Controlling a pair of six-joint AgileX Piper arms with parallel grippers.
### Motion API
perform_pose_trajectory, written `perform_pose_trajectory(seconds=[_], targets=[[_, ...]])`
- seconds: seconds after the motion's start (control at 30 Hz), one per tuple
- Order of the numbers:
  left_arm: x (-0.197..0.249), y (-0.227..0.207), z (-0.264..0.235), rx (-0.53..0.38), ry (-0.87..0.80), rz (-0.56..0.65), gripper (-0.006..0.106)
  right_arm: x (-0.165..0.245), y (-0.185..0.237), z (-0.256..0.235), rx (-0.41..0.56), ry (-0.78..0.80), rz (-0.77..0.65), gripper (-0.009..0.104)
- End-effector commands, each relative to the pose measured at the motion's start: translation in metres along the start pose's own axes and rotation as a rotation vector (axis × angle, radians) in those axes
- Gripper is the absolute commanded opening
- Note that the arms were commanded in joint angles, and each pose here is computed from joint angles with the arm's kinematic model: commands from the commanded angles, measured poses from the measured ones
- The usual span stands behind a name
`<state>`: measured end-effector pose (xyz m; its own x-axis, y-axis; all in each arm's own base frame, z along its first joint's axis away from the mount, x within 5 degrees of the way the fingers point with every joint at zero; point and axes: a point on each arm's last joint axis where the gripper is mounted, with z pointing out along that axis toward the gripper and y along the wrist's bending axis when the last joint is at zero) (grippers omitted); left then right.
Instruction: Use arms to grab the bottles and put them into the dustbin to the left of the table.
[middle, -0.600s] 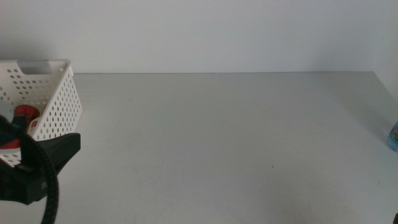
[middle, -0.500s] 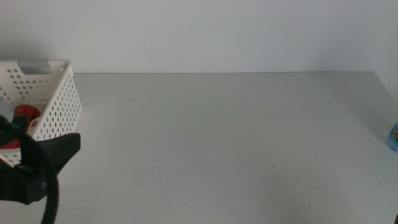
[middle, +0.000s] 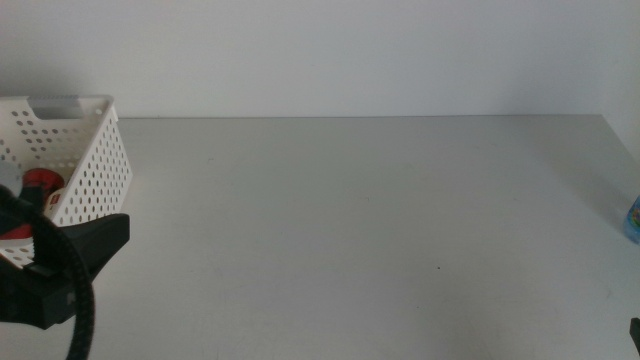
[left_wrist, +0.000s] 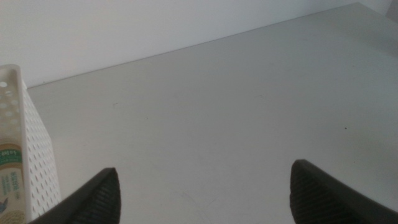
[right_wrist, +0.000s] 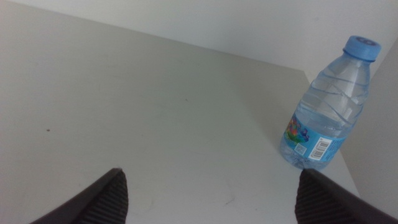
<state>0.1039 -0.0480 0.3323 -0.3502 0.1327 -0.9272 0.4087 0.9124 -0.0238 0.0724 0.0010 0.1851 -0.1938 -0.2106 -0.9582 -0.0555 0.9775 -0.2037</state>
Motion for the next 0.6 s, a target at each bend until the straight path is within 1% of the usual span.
perform_pose_trajectory(seconds=[0.0, 0.2, 0.33, 0.57], targets=[[-0.015, 0.0, -0.004, 0.003, -0.102, -0.016, 0.092, -0.01, -0.002, 0.011, 0.012, -0.049, -0.041, 0.071], [-0.015, 0.0, -0.004, 0.003, -0.102, -0.016, 0.092, -0.012, -0.001, 0.036, -0.01, -0.034, -0.049, 0.071], [-0.015, 0.0, -0.004, 0.003, -0.102, -0.016, 0.092, -0.011, 0.0, 0.05, -0.018, -0.046, -0.002, 0.071], [-0.015, 0.0, -0.004, 0.003, -0.102, -0.016, 0.092, -0.001, 0.003, 0.066, -0.041, 0.008, 0.007, 0.071]])
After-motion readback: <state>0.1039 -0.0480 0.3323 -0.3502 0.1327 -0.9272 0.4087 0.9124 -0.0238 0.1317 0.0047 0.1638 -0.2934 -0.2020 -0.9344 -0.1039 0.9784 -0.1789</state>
